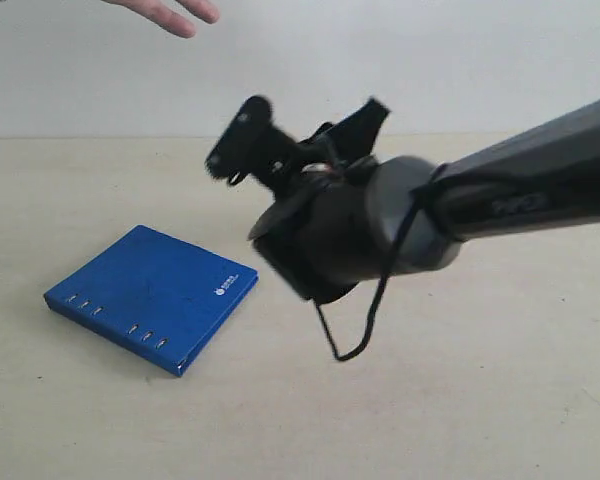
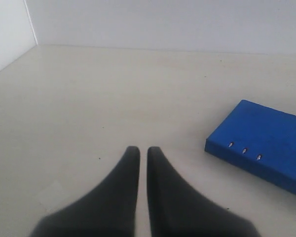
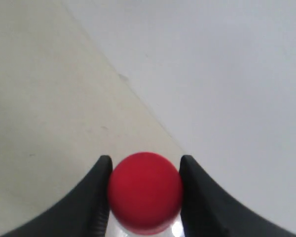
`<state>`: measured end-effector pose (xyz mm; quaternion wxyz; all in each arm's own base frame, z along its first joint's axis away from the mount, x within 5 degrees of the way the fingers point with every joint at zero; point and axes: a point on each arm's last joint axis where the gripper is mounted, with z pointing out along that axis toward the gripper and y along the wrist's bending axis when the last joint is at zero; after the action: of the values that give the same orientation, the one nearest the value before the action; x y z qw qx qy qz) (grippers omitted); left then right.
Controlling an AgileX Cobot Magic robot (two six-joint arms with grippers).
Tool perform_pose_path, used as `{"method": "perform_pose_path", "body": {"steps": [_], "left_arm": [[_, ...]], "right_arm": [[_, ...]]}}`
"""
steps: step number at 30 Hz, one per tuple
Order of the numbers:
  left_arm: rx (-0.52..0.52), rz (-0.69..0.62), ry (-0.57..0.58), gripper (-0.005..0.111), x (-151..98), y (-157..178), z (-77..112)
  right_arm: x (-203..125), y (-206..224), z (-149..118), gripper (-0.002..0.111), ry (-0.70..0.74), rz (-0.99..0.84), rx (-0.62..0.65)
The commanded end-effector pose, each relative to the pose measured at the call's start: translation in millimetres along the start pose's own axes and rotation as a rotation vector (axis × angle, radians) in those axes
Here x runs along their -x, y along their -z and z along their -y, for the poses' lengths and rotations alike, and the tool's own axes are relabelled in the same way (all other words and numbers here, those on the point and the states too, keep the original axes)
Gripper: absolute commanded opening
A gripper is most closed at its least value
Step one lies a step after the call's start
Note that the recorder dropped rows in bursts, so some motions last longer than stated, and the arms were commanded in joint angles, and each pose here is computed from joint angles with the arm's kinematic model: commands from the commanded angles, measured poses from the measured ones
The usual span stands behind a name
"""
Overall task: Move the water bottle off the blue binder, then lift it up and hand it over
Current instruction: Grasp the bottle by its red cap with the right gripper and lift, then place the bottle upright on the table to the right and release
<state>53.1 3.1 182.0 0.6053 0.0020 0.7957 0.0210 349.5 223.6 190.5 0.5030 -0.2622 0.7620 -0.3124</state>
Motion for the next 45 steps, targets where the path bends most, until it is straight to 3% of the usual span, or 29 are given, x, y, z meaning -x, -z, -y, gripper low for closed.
{"method": "perform_pose_path", "body": {"steps": [1, 6, 8, 16, 18, 21, 27, 34, 37, 44, 45], "left_arm": [[-0.002, -0.001, -0.007, 0.005, -1, 0, 0.1], [-0.002, -0.001, -0.007, 0.005, -1, 0, 0.1], [-0.002, -0.001, -0.007, 0.005, -1, 0, 0.1], [-0.002, -0.001, -0.007, 0.005, -1, 0, 0.1], [-0.002, -0.001, -0.007, 0.005, -1, 0, 0.1], [-0.002, -0.001, -0.007, 0.005, -1, 0, 0.1], [-0.002, -0.001, -0.007, 0.005, -1, 0, 0.1], [-0.002, -0.001, -0.007, 0.005, -1, 0, 0.1], [-0.002, -0.001, -0.007, 0.005, -1, 0, 0.1], [-0.002, -0.001, -0.007, 0.005, -1, 0, 0.1], [-0.002, -0.001, -0.007, 0.005, -1, 0, 0.1]], "right_arm": [[-11, -3, 67, 0.0, -0.213, -0.015, -0.13], [-36, -5, 134, 0.0, -0.322, -0.038, -0.225], [-46, -5, 157, 0.0, -0.371, -0.027, -0.16], [-95, -6, 214, 0.0, -0.484, 0.074, 0.362], [-112, -9, 224, 0.0, -0.463, 0.079, 0.429], [-136, -19, 243, 0.0, -0.602, 0.061, 0.391], [-157, -32, 248, 0.0, -0.691, 0.152, 0.476], [-163, -42, 234, 0.0, -0.64, 0.149, 0.528], [-164, -43, 233, 0.011, -0.612, 0.151, 0.529], [-163, -43, 234, 0.057, -0.612, 0.153, 0.524], [-163, -42, 235, 0.057, -0.62, 0.156, 0.52]]}}
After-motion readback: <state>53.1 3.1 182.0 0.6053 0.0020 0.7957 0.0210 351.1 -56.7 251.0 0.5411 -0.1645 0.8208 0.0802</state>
